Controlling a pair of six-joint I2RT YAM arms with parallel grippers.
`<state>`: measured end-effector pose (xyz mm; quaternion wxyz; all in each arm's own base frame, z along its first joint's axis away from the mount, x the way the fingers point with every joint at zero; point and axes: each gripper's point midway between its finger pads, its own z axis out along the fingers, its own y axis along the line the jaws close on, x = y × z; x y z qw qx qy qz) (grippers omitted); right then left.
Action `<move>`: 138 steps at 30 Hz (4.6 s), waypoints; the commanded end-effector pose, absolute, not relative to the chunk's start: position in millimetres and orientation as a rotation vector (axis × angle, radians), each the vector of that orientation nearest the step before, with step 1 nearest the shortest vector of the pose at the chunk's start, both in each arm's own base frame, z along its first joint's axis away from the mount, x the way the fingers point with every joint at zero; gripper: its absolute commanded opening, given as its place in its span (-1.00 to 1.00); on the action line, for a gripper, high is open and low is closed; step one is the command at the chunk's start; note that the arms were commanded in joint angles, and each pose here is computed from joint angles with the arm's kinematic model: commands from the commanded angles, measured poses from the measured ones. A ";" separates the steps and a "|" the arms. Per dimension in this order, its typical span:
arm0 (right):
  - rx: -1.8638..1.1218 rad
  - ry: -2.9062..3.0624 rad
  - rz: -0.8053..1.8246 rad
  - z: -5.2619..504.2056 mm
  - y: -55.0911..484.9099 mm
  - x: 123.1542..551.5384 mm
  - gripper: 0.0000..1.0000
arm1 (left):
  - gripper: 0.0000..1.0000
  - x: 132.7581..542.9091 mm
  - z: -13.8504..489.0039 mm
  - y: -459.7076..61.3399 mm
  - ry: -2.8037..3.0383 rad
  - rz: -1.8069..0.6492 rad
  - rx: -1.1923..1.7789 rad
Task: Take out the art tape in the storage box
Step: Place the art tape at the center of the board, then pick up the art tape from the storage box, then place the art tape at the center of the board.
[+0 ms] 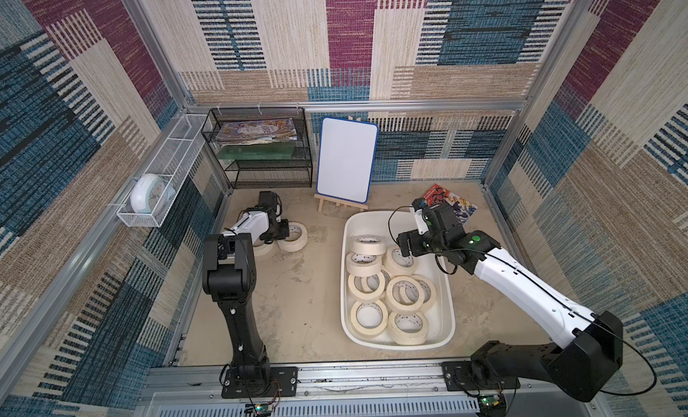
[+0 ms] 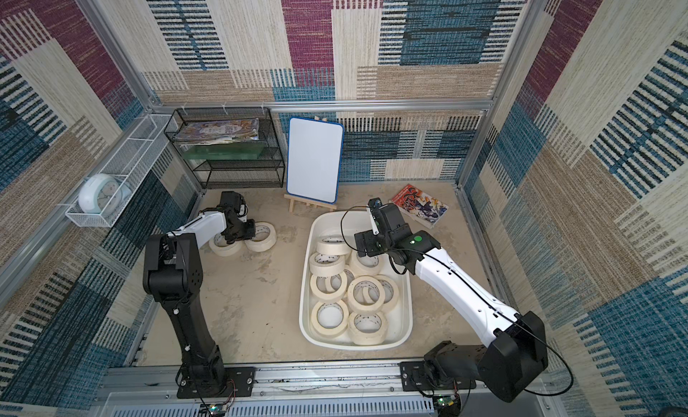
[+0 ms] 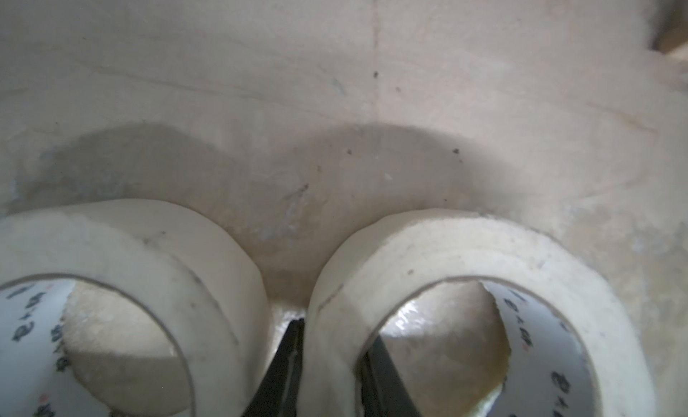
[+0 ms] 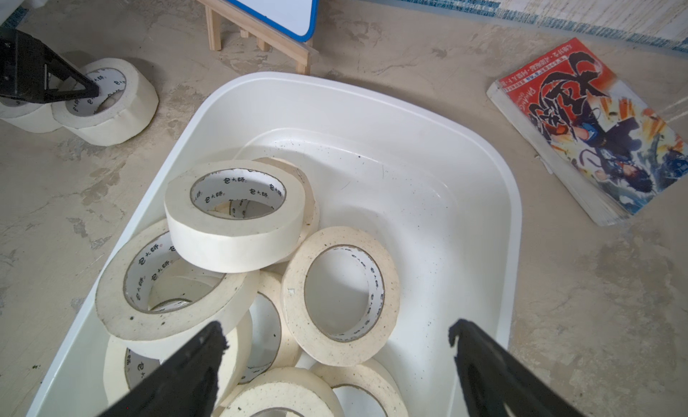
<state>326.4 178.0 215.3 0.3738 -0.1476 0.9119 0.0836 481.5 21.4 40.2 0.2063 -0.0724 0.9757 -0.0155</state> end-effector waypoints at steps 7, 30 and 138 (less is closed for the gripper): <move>-0.344 2.397 0.227 197.2 166.3 303.6 0.99 | -1.00 467.3 25.9 56.2 2.773 -0.011 -0.307; -0.202 2.761 0.331 112.1 146.3 219.8 0.71 | 0.55 465.9 111.5 22.7 2.598 -0.147 -0.237; -0.171 2.391 0.148 239.9 135.9 309.9 0.99 | -1.00 515.5 84.6 -112.1 2.663 -0.227 0.158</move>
